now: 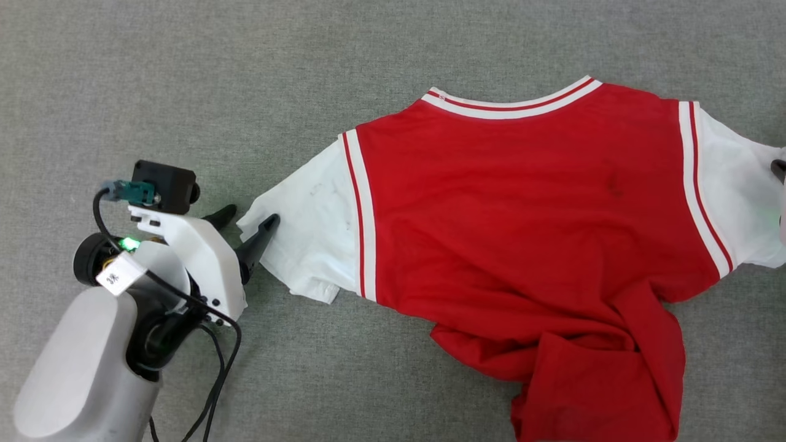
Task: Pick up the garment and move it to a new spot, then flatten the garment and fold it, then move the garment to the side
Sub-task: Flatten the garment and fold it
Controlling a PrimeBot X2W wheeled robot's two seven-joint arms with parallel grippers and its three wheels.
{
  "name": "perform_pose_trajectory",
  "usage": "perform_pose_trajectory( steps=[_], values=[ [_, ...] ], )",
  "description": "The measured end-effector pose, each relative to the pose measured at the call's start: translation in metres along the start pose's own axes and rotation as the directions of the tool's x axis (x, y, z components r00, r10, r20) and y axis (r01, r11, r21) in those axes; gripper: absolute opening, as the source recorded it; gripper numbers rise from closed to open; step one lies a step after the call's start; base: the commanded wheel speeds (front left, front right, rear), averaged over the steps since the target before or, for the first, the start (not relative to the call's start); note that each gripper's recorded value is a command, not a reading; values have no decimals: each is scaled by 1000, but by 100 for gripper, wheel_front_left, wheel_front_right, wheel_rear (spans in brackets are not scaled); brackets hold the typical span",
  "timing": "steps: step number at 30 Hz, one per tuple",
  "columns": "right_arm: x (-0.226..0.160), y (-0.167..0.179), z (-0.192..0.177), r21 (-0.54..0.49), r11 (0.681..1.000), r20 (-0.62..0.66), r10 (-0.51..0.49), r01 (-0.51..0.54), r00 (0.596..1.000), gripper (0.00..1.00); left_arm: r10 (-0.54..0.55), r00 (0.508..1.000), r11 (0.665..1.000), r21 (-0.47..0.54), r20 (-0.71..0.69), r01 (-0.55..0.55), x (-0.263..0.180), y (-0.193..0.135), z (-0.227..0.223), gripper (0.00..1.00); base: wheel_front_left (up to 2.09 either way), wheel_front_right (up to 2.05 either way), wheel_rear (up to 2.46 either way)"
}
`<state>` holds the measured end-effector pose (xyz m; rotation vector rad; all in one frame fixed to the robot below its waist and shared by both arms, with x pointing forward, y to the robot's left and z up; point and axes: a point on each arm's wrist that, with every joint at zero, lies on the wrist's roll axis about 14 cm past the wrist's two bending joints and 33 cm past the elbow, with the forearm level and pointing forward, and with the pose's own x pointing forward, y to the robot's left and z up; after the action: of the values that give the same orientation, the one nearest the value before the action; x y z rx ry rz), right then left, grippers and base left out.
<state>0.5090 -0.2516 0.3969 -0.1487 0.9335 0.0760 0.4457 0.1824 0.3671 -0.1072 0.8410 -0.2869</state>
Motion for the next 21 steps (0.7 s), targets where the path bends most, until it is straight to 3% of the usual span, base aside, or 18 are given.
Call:
perform_pose_trajectory(
  steps=[1, 6, 13, 18, 21],
  values=[
    [0, 0, 0, 1, 1000, 2, 1, -1, 1000, 0, -7, 1000, 1000, -3, -18, 7, 1, -1, -2, 0, 0, 0, 0],
    [-1, -1, 6, 0, 1000, 24, 0, 0, 1000, 0, -26, 998, 1000, 1, -65, 26, 1, -3, -9, 0, 0, 0, 0],
    [-16, -8, 20, 1, 1000, 95, -17, 17, 995, 0, -23, 1000, 1000, -8, -11, 22, -11, -9, -4, 0, 0, 0, 0],
    [-40, -11, 42, -10, 999, 204, -29, 31, 979, 0, 23, 992, 999, 26, 125, -26, -35, -4, 25, 0, 0, 0, 0],
    [-63, -16, 62, -11, 999, 291, -38, 43, 956, 0, 47, 963, 996, 55, 264, -64, -58, -2, 58, 0, 0, 0, 0]
  ],
)
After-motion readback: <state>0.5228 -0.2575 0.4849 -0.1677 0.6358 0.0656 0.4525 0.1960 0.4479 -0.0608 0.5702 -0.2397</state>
